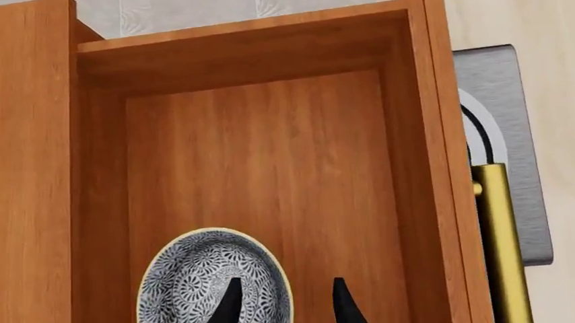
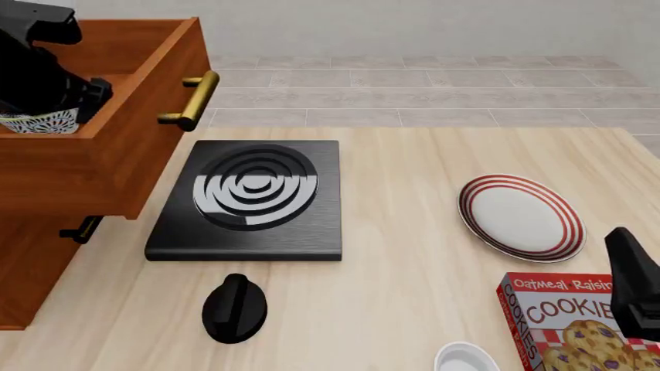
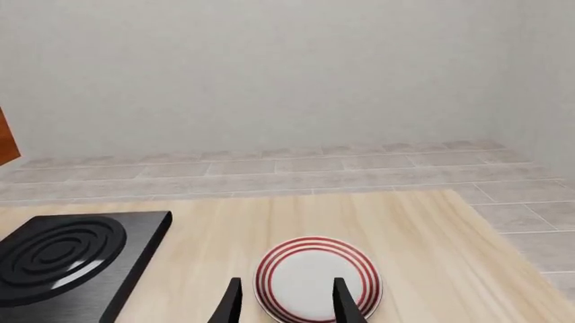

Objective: Pick the akita bowl in the top layer of the wooden cabinet and place it on the plate.

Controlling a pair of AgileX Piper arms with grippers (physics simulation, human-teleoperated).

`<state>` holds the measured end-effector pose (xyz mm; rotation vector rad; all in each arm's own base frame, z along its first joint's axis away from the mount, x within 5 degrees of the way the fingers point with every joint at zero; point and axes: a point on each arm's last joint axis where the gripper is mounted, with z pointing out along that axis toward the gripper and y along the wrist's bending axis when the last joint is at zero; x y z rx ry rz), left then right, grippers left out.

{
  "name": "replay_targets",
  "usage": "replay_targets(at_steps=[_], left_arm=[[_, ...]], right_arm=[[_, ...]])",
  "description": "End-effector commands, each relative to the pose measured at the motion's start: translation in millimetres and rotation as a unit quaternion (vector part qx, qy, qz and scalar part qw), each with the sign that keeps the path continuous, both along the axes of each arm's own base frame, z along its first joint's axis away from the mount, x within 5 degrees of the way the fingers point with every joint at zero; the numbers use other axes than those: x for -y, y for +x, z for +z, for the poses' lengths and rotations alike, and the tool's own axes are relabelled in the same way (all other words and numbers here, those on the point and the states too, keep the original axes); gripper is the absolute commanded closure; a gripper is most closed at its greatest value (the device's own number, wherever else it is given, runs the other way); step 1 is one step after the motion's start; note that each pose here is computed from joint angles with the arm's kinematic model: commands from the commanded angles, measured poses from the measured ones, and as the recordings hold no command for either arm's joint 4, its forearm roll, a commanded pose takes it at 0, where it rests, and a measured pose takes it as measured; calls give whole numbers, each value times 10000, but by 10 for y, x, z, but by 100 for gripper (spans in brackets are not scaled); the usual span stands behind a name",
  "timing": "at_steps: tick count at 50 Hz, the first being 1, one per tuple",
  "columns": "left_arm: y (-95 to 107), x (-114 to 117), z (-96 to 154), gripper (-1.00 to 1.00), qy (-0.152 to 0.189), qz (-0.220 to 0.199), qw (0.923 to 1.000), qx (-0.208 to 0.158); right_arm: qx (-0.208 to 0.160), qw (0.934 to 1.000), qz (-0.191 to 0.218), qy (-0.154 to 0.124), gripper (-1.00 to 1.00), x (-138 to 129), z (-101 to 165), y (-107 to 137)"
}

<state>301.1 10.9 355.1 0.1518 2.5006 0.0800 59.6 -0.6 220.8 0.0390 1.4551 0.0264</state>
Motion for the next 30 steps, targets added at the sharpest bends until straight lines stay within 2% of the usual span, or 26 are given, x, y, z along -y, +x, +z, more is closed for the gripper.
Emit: replay_targets(at_steps=[1,14,15,30], left_arm=[[-3,4,-55,-100,-26,27,10000,-27],[-12,29,-75,-100,-41,7,10000,-22],[-15,11,-59,100,-14,2,10000,23],[-20,-8,-9,100,32,-22,9999,113]], right_arm=[[1,10000,-1,0,-100,0,2,5],[0,10000,2,-1,-100,0,-2,-2],[2,10000,4,-2,-100,-1,-1,-3],[5,10000,1,9,-100,0,-7,-16]])
